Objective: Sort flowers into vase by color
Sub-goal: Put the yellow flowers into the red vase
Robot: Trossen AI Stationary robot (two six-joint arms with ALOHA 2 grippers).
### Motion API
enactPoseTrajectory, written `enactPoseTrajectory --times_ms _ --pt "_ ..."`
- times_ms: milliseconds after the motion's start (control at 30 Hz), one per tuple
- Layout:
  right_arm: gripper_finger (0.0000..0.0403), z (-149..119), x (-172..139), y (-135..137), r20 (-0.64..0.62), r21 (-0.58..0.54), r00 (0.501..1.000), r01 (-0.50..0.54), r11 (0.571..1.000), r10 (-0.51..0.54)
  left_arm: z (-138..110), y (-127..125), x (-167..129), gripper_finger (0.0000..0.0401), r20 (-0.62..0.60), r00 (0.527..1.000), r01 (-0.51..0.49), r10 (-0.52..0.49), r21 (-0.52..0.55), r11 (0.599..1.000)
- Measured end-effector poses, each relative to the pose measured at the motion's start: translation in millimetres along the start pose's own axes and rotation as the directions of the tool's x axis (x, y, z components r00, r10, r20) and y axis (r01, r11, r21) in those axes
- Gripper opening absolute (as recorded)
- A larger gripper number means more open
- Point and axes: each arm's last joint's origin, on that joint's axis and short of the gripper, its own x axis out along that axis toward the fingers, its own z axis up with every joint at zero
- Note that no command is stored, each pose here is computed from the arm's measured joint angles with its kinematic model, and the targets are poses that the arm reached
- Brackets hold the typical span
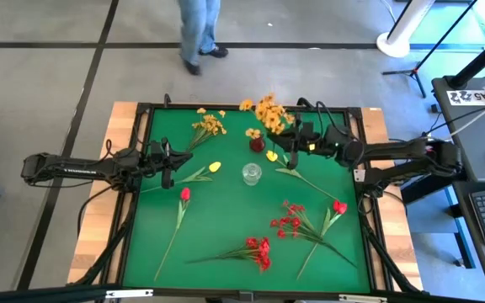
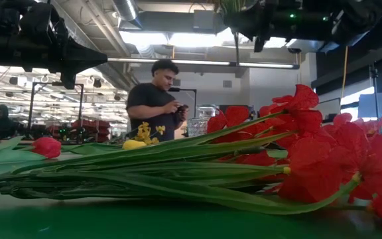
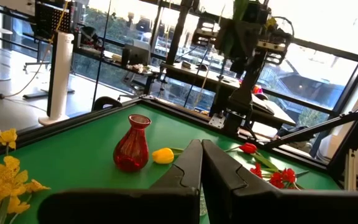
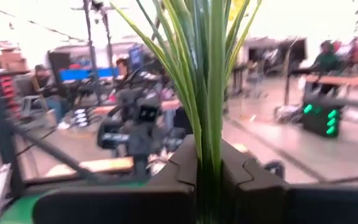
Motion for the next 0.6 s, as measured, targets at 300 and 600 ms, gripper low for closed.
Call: enactPoseTrajectory --times_ms 300,600 --pt "0.0014 -25 17 -17 0.13 -0.031 0.984 0.13 0.991 -0.125 0 0 0 0.0 0.0 1.0 0.0 0.0 0.0 1.0" --pt "0.0017 -55 33 -55 0.065 -0.002 0.964 0.259 0.966 -0.258 0 0 0 0.0 0.001 1.0 0.0 0.0 0.0 1.0"
